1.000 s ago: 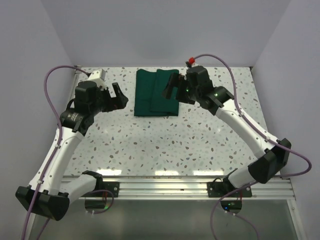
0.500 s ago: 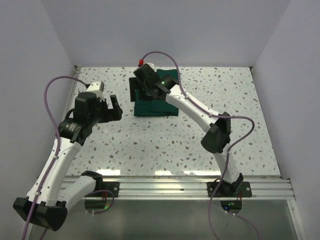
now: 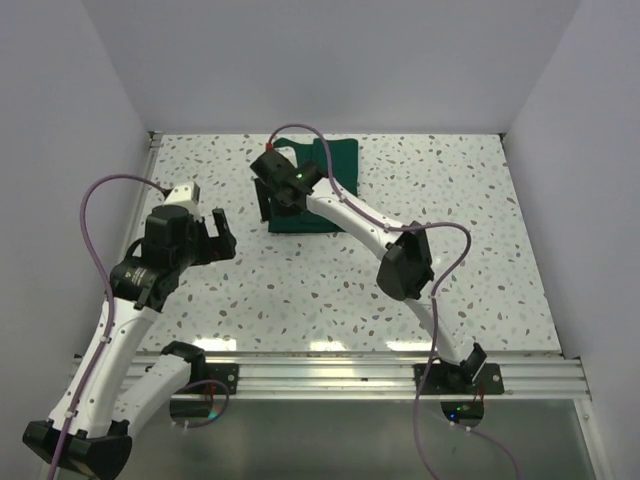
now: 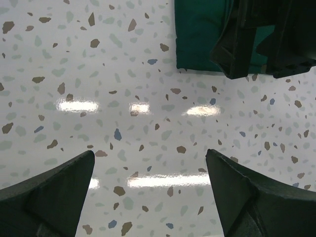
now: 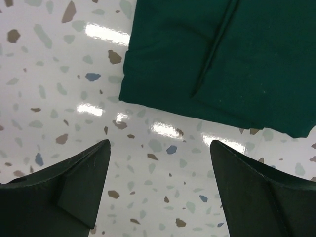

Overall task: Open and lay out the surgical kit
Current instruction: Open the surgical kit at the center of the board.

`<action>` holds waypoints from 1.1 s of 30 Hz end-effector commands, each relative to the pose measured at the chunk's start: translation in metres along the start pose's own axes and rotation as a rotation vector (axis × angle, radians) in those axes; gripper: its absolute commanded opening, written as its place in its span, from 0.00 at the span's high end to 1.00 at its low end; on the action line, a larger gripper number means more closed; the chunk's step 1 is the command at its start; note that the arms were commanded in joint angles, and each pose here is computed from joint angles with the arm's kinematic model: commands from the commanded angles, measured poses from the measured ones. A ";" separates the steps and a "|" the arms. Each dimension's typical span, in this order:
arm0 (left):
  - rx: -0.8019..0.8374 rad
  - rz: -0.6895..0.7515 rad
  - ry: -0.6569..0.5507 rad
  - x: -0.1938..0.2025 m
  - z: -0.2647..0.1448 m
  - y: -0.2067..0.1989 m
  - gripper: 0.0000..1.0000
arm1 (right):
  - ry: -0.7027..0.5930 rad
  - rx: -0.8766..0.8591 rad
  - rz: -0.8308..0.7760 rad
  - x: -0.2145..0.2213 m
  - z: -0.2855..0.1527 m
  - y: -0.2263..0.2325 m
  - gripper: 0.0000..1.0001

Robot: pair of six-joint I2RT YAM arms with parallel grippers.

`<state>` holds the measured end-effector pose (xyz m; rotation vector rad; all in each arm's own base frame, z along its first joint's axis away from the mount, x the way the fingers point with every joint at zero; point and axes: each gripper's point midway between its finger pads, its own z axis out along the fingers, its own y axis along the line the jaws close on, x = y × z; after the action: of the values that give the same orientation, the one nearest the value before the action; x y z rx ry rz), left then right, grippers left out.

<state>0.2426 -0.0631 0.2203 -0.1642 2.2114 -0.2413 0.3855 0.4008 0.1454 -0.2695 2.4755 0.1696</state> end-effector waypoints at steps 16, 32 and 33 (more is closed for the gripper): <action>-0.086 0.002 0.009 0.010 -0.009 0.019 0.01 | -0.060 0.131 0.047 -0.012 0.064 -0.027 0.26; -0.097 0.007 0.039 0.016 0.002 0.020 0.01 | 0.024 0.183 0.069 0.012 0.107 -0.054 0.58; -0.097 0.007 0.039 0.016 0.002 0.020 0.01 | 0.031 0.182 0.069 0.014 0.109 -0.054 0.62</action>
<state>0.2323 -0.0478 0.2054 -0.2000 2.2652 -0.1423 0.4447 0.3604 0.0450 -0.1430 2.5270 -0.0708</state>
